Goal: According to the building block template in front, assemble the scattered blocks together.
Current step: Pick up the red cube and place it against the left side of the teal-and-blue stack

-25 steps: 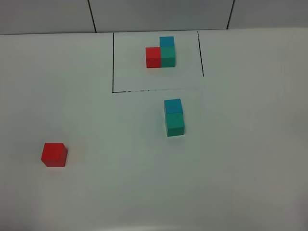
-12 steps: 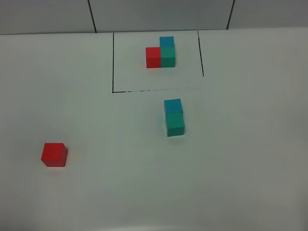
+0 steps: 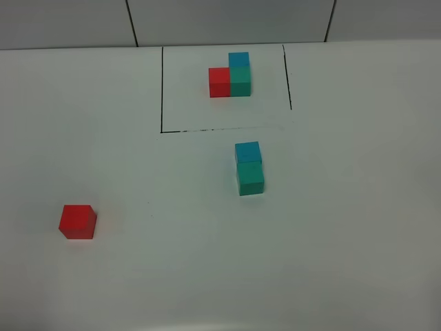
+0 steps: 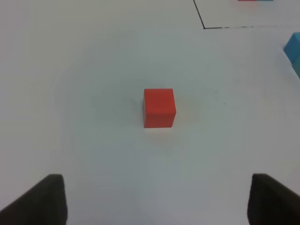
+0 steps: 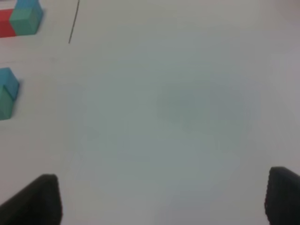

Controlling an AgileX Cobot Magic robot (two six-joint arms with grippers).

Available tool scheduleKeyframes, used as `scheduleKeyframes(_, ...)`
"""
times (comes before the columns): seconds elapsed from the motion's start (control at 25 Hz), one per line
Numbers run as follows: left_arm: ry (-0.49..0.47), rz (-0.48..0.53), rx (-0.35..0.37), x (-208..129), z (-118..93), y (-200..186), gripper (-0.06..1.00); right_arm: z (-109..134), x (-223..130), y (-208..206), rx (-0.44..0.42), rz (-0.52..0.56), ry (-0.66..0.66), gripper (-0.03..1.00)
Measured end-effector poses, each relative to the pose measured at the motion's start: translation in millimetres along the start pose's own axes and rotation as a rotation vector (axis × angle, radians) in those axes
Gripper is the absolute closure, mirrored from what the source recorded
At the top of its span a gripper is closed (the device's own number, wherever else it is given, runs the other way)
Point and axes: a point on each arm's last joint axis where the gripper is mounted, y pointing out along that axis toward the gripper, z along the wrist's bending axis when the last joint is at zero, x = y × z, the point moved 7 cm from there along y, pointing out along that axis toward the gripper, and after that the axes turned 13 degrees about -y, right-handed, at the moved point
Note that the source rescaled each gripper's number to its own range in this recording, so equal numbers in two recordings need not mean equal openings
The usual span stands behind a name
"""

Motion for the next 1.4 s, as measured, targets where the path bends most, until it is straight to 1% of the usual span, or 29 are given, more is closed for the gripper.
scheduleKeyframes(0.2, 0.000, 0.000, 0.000, 0.0, 0.0, 0.0, 0.06, -2.9, -0.8, -0.6, -0.054, 0.008, 0.005, 0.11)
scheduleKeyframes(0.32, 0.000, 0.000, 0.000, 0.0, 0.0, 0.0, 0.06, -2.6, -1.0, -0.9, -0.073, 0.012, 0.000, 0.11)
scheduleKeyframes(0.64, 0.000, 0.000, 0.000, 0.0, 0.0, 0.0, 0.07, 1.0, -0.9, -0.8, -0.061, 0.014, -0.033, 0.11)
scheduleKeyframes(0.92, 0.000, 0.000, 0.000, 0.0, 0.0, 0.0, 0.07, 0.0, -1.1, -0.9, -0.079, 0.017, -0.030, 0.11)
scheduleKeyframes(1.4, 0.000, 0.000, 0.000, 0.0, 0.0, 0.0, 0.07, 0.0, -1.1, -0.9, -0.079, 0.018, -0.042, 0.11)
